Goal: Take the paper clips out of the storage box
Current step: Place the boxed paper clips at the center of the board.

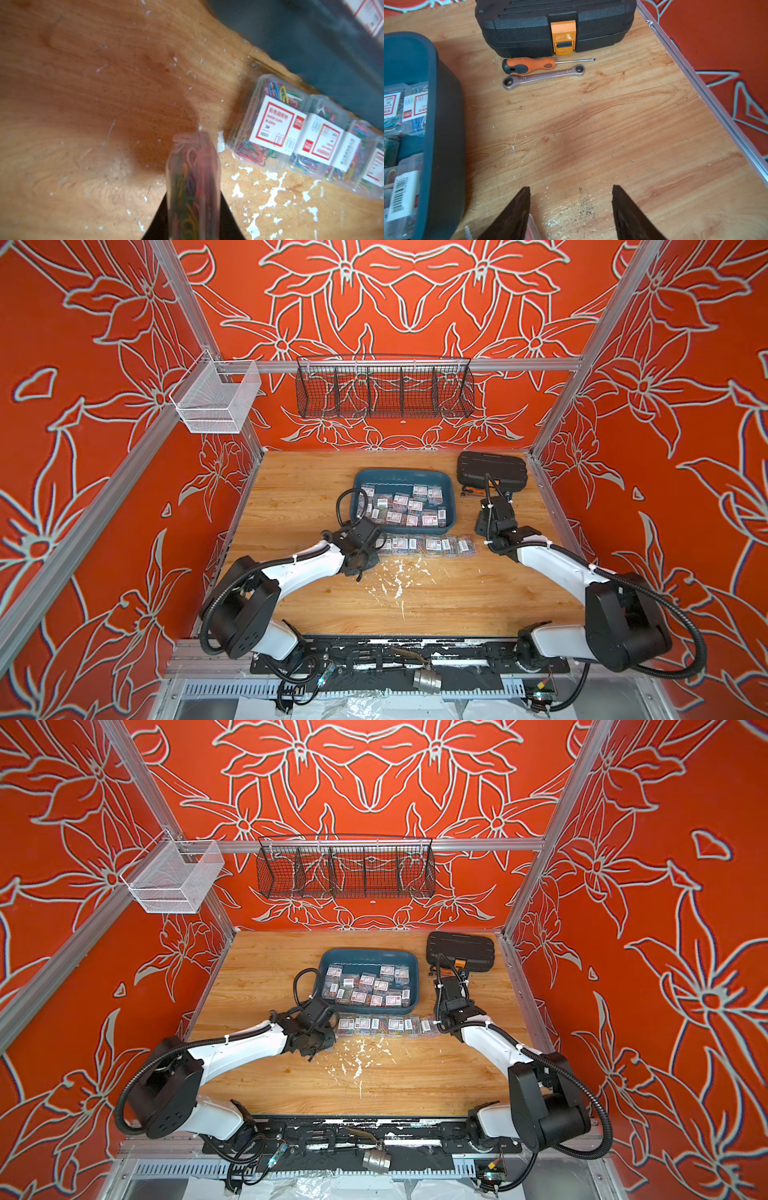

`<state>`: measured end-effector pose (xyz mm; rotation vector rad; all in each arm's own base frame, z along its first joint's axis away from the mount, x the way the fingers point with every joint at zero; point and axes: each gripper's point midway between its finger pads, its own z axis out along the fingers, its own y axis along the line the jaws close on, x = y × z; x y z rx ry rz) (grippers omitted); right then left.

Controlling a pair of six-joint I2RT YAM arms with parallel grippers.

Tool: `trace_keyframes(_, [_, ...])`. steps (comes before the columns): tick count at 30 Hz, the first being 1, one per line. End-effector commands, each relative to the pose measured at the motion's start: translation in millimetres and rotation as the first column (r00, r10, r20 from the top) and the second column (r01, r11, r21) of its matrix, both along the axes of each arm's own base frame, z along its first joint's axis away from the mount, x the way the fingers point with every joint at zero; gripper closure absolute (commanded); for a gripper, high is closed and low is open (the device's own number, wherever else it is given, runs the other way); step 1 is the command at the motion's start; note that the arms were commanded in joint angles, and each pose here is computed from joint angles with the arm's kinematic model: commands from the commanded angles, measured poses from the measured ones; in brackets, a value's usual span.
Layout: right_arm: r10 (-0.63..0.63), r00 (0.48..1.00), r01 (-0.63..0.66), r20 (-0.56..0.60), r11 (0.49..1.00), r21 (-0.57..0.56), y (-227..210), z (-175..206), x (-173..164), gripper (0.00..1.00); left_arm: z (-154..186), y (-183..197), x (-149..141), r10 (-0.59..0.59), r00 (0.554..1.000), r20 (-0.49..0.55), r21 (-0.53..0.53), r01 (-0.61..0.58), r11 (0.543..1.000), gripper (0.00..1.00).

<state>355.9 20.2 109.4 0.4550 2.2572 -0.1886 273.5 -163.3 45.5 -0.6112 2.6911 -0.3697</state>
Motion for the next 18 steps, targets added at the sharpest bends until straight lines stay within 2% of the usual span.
trace_keyframes(1, [0.000,1.000,0.000,0.000,1.000,-0.003,0,4,2,0.35,4,-3,9,-0.065,0.994,0.086,-0.116,0.075,0.990,0.88])
trace_keyframes(8, [0.000,1.000,0.000,-0.002,1.000,-0.002,0,4,3,0.35,24,-6,19,-0.135,0.949,0.284,-0.257,0.211,0.943,0.83])
trace_keyframes(11, [-0.002,1.000,0.001,-0.004,1.000,-0.003,-1,4,3,0.35,26,-11,22,-0.150,0.941,0.303,-0.288,0.240,0.927,0.83])
trace_keyframes(18, [0.006,1.000,-0.006,-0.007,1.000,-0.002,1,3,3,0.35,2,9,36,-0.093,0.953,0.288,-0.332,0.190,0.924,0.83])
